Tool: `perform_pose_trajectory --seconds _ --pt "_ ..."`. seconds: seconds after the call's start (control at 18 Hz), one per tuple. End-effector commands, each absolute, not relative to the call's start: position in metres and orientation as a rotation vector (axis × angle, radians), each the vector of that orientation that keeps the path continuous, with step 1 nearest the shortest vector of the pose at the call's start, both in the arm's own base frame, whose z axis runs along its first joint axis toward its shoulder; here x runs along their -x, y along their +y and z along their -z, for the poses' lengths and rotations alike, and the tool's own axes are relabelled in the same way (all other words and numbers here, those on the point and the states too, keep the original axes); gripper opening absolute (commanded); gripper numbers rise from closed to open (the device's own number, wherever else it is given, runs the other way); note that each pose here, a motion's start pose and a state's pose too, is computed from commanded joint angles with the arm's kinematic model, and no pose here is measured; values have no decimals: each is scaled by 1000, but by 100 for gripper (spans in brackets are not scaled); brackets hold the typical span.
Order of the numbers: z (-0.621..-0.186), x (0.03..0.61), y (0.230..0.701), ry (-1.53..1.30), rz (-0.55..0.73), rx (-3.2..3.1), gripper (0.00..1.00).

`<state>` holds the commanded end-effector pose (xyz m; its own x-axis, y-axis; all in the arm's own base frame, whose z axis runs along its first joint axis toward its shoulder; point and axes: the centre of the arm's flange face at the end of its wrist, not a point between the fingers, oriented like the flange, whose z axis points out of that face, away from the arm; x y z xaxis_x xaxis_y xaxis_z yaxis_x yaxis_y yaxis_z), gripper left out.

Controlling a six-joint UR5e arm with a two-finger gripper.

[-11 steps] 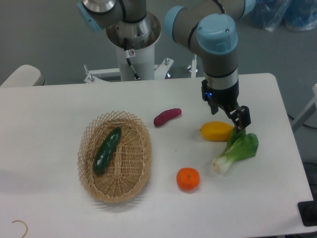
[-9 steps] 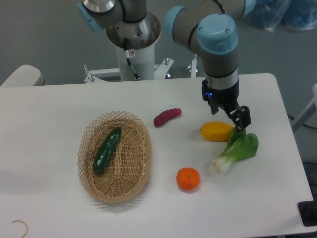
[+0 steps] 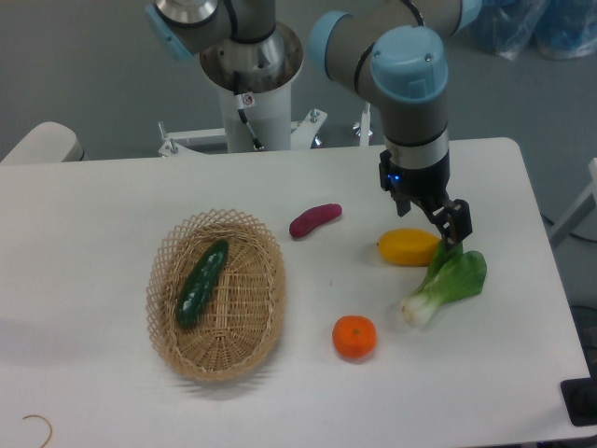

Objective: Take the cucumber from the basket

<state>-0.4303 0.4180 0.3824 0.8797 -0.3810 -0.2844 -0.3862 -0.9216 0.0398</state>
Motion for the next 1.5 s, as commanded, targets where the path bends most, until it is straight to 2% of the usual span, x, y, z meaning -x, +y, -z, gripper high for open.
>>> perform_pose_trajectory --seconds 0.17,0.33,0.56,0.83,1.06,1.28,1.5 --pt "-380 391 448 329 -424 3027 100" --pt "-376 346 473 195 -364 2997 100" --pt "-362 290 478 7 -215 2955 100" --pt "-321 243 478 -138 -121 3002 100" --pt "-309 212 491 -64 -141 2975 100" --pt "-285 190 512 51 -108 2997 100" --pt "-274 185 518 301 -100 3004 100"
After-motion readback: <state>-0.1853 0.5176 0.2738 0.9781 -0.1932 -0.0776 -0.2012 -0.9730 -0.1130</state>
